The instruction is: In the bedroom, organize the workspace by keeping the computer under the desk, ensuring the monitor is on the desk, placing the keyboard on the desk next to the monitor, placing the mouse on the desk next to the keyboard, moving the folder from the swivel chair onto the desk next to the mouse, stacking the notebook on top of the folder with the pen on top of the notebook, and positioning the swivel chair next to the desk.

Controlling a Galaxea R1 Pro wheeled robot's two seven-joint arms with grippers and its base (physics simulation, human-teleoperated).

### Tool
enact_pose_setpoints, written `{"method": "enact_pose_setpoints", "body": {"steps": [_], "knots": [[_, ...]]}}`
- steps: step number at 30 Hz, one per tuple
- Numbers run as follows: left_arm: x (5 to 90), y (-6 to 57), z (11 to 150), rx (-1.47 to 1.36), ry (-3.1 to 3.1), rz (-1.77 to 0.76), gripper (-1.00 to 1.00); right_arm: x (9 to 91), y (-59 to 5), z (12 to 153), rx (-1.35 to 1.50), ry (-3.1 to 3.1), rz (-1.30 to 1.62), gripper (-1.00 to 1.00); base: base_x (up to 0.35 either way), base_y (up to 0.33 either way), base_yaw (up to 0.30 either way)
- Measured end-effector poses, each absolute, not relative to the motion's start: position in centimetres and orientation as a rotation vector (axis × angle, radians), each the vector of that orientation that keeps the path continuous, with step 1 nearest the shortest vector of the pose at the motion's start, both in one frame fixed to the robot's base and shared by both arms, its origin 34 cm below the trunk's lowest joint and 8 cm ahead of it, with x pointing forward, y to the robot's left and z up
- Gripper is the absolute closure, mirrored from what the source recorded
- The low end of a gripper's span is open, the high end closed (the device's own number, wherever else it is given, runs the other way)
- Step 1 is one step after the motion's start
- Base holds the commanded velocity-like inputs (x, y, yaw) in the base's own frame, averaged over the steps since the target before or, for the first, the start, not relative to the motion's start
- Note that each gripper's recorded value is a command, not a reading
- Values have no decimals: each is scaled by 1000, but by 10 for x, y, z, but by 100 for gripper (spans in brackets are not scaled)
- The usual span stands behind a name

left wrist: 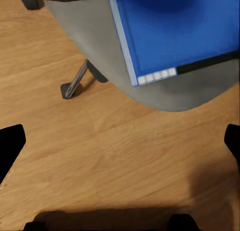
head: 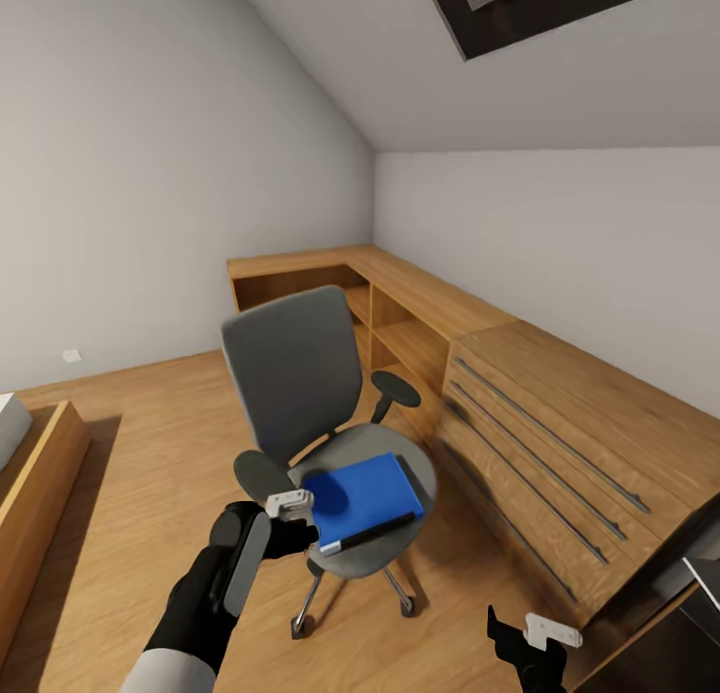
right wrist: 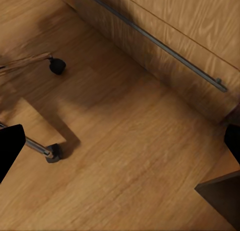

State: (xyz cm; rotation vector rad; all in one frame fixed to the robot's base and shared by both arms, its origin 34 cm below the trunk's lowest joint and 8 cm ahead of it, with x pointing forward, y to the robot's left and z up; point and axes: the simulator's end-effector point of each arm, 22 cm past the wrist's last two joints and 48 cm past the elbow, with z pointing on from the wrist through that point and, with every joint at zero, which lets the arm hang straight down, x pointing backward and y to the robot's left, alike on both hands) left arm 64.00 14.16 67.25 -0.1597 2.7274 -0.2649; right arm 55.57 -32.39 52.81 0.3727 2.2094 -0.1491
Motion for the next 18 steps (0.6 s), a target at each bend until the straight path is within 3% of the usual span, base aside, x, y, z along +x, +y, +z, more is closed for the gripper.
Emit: {"method": "enact_pose_setpoints", "body": {"steps": [9, 18], "knots": [[682, 106, 725, 11, 2534, -267, -100, 556, -325, 516, 371, 2197, -150, -100, 0, 0, 0], [681, 106, 725, 2, 2510, -263, -100, 549, -309, 514, 365, 2178, -129, -100, 0, 0, 0]]}}
